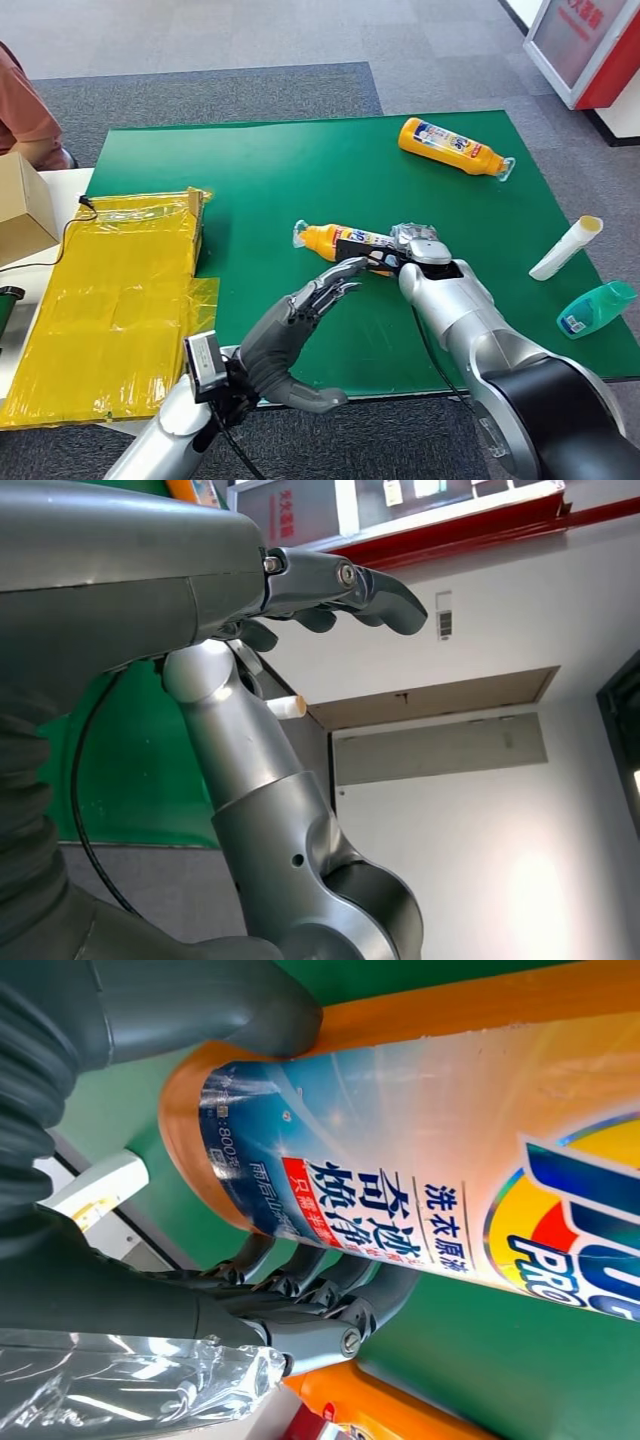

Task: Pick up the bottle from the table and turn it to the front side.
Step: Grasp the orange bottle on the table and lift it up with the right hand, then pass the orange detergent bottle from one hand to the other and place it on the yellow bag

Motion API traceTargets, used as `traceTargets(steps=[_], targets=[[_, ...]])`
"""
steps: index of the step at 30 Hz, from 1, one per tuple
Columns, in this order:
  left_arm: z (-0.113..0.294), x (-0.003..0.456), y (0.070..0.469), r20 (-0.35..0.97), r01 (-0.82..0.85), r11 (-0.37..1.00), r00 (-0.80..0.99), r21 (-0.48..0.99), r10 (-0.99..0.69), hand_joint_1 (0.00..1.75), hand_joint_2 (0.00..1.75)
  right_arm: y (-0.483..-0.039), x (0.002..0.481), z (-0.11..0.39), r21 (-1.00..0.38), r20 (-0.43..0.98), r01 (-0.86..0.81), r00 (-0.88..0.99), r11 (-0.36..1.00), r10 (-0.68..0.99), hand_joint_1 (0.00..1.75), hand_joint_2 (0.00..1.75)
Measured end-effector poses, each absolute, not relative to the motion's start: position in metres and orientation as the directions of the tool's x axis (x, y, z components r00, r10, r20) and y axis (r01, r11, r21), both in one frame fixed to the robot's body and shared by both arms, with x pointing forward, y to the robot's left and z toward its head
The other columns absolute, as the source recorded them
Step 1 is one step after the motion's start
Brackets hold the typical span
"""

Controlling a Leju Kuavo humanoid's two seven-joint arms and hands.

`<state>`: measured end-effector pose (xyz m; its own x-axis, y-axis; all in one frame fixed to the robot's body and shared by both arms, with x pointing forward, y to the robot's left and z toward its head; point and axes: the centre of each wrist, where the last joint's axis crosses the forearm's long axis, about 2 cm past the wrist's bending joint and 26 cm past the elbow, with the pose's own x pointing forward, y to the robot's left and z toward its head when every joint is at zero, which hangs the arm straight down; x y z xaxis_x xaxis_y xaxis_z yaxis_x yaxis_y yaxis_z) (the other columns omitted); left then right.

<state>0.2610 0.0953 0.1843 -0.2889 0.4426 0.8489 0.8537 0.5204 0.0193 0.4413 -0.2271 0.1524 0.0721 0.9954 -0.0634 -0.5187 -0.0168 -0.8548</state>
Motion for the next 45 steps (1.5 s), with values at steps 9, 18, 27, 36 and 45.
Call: traceTargets(steps=[9, 18, 27, 36, 45], targets=[[0.184, 0.261, 0.096, 0.845, 0.853, 0.522, -0.286, 0.010, 0.451, 0.00, 1.75, -0.229, 0.443, 0.155, -0.855, 0.067, -0.510, 0.070, 0.094, 0.995, 1.75, 1.75], [0.182, 0.264, 0.101, 0.840, 0.834, 0.552, -0.304, 0.006, 0.450, 0.00, 1.75, -0.239, 0.447, 0.161, -0.698, 0.547, -0.514, 0.064, 0.498, 0.834, 1.75, 1.75], [0.176, 0.268, 0.117, 0.835, 0.791, 0.612, -0.340, 0.004, 0.434, 0.00, 1.75, -0.249, 0.449, 0.167, -0.407, 0.897, -0.412, -0.009, 0.815, 0.443, 1.75, 1.75], [0.170, 0.279, 0.146, 0.837, 0.712, 0.702, -0.379, -0.009, 0.395, 0.00, 1.75, -0.256, 0.427, 0.158, 0.005, 0.992, -0.270, -0.124, 0.963, -0.039, 1.75, 1.75], [0.163, 0.274, 0.174, 0.838, 0.646, 0.762, -0.395, -0.038, 0.377, 0.00, 1.75, -0.256, 0.389, 0.141, -0.050, 0.974, -0.153, -0.226, 0.987, 0.015, 1.75, 1.75]])
